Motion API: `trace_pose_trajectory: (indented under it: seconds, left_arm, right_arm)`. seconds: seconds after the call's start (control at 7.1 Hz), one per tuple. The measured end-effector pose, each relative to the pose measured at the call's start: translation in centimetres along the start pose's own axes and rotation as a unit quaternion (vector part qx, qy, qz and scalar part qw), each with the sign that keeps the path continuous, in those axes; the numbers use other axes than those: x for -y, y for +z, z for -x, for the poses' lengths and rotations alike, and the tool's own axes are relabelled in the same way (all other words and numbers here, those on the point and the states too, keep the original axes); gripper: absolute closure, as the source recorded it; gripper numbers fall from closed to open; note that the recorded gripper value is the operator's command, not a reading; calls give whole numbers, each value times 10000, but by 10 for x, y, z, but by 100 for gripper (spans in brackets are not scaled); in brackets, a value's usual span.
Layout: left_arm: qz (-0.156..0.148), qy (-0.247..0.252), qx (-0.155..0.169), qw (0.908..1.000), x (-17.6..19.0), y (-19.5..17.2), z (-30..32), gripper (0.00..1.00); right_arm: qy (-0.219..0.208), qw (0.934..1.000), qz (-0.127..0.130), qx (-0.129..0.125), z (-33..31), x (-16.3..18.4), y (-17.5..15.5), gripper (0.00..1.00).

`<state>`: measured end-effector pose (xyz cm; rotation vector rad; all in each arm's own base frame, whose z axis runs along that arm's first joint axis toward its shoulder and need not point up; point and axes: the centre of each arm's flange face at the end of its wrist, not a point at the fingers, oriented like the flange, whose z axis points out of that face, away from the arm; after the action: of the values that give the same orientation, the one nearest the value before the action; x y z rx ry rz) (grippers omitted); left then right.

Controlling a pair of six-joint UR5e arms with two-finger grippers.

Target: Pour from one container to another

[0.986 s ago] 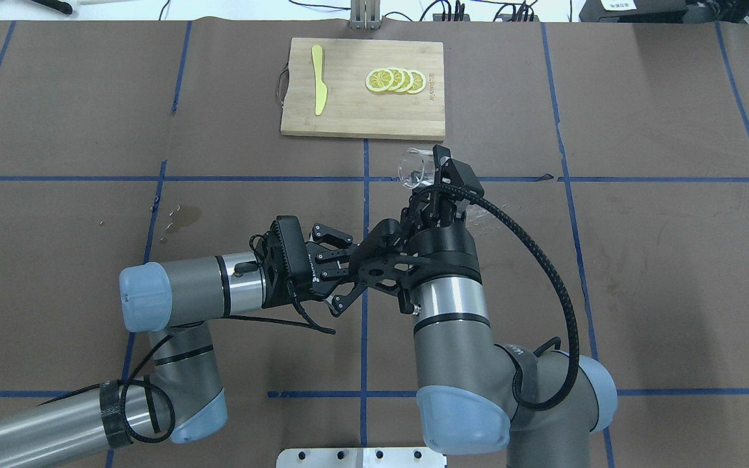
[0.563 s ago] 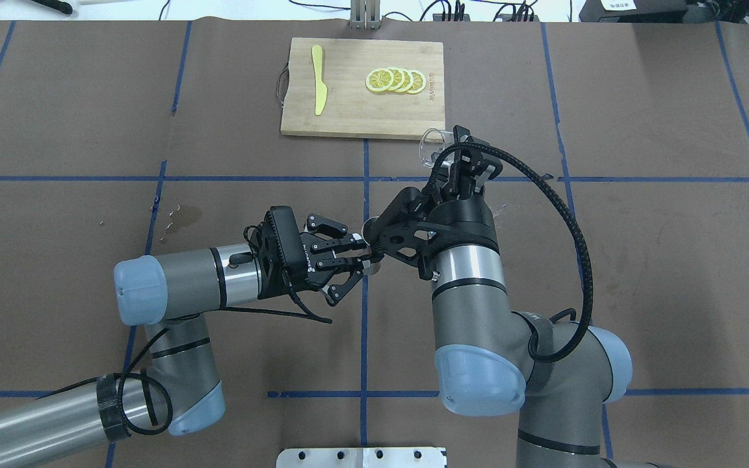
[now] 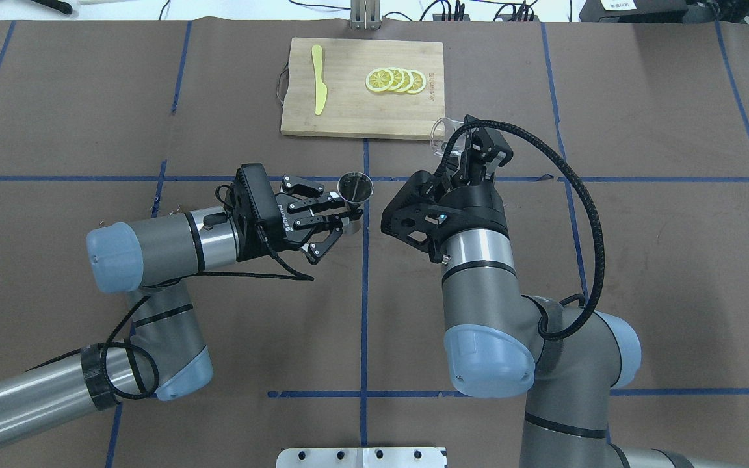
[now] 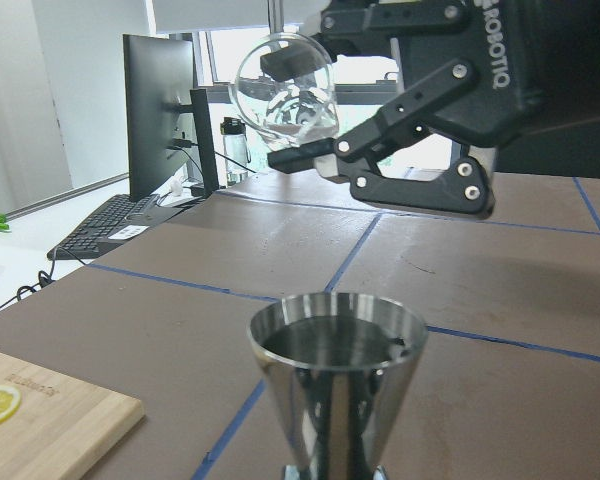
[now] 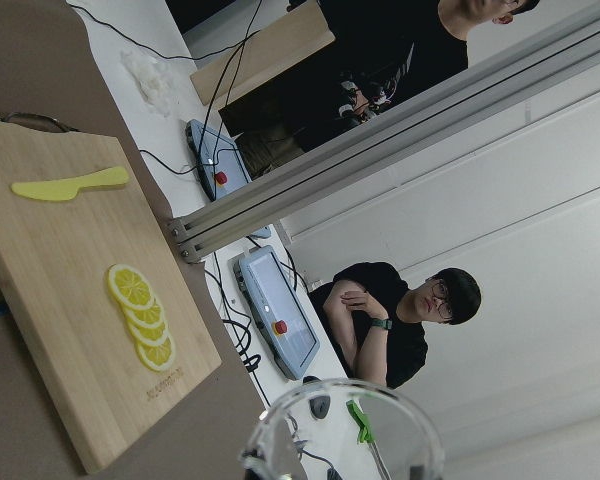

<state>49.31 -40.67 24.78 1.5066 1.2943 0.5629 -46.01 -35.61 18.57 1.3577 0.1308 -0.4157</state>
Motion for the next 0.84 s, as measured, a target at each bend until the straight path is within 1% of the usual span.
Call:
trace_pose_trajectory:
  seconds: [0.14, 0.42, 0.84]
  left_arm:
    - [4, -120, 90, 9999, 0, -11, 11, 100]
    - [73, -410, 227, 9989, -10, -46, 26, 100]
    - [311, -490, 410, 9975, -34, -106, 41, 100]
  right_arm:
    - [1, 10000, 2, -1, 0, 0, 0, 100]
    - [1, 10000, 6, -1, -1, 0, 1, 100]
    - [-10, 10000, 11, -7, -1, -2, 1, 100]
